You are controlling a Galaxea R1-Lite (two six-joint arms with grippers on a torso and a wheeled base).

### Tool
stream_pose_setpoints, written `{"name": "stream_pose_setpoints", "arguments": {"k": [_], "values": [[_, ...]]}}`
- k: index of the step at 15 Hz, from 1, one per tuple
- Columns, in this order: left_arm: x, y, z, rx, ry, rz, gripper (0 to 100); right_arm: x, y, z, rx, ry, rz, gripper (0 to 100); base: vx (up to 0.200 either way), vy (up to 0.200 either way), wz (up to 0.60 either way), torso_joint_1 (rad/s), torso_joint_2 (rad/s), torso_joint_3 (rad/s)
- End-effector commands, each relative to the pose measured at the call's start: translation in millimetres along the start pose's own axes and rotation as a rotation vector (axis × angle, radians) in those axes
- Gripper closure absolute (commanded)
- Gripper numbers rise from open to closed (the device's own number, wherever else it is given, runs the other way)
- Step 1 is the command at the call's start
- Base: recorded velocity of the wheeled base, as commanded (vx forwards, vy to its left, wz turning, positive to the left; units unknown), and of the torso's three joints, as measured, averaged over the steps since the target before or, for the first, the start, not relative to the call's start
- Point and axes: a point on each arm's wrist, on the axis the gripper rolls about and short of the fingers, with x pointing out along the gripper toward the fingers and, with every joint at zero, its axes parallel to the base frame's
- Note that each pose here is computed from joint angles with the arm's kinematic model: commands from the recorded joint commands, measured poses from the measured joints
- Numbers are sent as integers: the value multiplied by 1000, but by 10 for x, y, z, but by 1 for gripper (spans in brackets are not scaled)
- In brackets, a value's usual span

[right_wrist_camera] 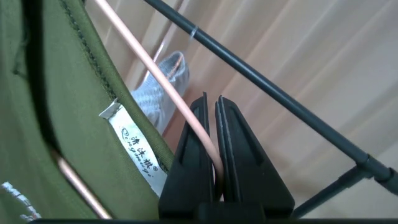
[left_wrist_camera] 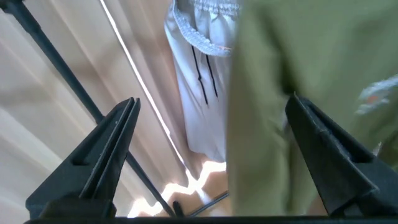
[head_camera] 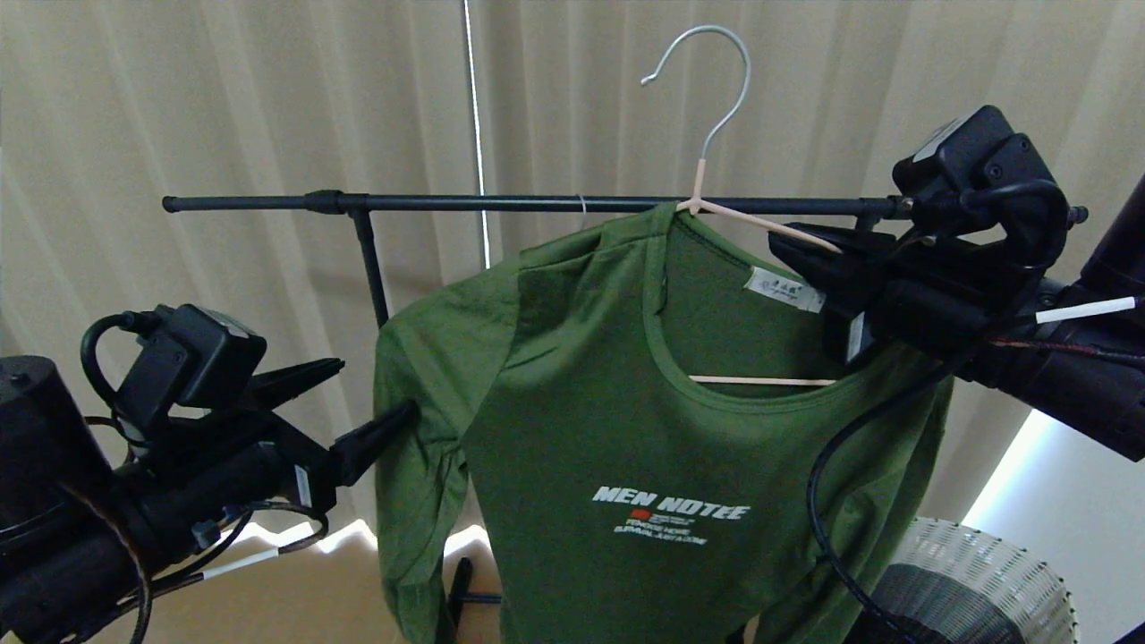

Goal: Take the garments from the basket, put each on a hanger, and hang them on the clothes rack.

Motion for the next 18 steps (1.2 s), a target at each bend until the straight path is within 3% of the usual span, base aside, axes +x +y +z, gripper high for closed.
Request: {"name": "stream_pose_setpoints", "arguments": {"k": [1,6,9,10,11,14,15,18], "values": [[21,-3,-10,9,5,-3,100,-14,54,50,1,-19,20,100,0,0,0,0,0,0],[-31,46,-77,8,30,35,100,-15,65,55,0,-19,22,100,0,0,0,0,0,0],[-169,341,-246,25,105,193,100,-12,12,29,-3,-6,-4,100,0,0,0,0,0,0],[-169,341,-246,25,105,193,100,-12,12,29,-3,-6,-4,100,0,0,0,0,0,0],[-230,476,-280,24,122,266,100,-9,-7,33,-5,-6,-11,100,0,0,0,0,0,0],[-268,479,-280,21,119,275,100,0,-7,33,-5,-6,-11,100,0,0,0,0,0,0],[-282,453,-287,21,120,265,0,5,-7,33,-5,-6,-11,100,0,0,0,0,0,0],[-278,401,-255,24,103,238,0,3,-13,46,-4,-9,-12,100,0,0,0,0,0,0]]}}
